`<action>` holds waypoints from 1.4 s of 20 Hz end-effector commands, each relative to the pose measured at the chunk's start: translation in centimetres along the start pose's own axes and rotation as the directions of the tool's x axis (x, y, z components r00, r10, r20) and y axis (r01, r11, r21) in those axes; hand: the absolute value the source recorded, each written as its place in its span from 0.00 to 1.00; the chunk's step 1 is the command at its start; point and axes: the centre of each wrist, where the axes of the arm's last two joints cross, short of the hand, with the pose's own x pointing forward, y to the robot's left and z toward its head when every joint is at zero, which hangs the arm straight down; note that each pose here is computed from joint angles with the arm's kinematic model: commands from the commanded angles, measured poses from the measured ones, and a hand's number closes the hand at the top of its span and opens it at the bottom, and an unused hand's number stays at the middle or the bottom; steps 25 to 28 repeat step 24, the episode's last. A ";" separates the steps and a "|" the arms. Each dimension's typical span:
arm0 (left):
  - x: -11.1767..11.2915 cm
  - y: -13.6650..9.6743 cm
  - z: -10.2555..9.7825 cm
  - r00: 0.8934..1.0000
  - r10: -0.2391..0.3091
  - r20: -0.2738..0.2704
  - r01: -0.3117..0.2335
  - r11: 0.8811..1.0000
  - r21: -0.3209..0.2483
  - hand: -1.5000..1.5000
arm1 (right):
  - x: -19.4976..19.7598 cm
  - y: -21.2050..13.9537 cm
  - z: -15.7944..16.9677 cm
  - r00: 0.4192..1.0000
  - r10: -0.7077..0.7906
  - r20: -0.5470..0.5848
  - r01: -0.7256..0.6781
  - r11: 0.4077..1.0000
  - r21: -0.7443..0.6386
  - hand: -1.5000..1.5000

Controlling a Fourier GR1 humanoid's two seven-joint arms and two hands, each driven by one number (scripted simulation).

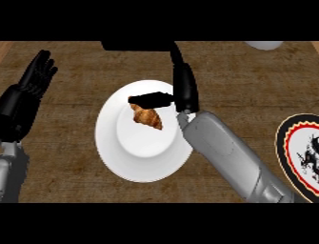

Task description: Pick the croissant from the plate and place it in the plate

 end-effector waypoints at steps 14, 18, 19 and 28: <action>0.5 -0.1 0.6 1.000 0.006 -0.014 -0.005 1.000 0.013 0.50 | -8.4 -18.2 6.2 0.999 -0.019 0.044 0.020 1.000 -0.024 0.00; -1.0 0.8 2.1 1.000 -0.004 -0.019 0.005 0.999 0.035 0.50 | -8.2 -21.6 6.1 0.999 0.012 0.047 -0.012 1.000 0.000 0.00; -0.3 1.0 0.0 1.000 0.000 -0.009 0.001 1.000 0.029 0.50 | -9.3 -22.5 6.7 0.999 -0.014 0.036 0.014 1.000 0.000 0.00; 1.4 0.2 0.0 1.000 -0.023 0.002 0.023 0.999 0.028 0.50 | -11.3 -24.1 6.4 0.996 0.065 0.066 -0.061 0.997 -0.053 0.00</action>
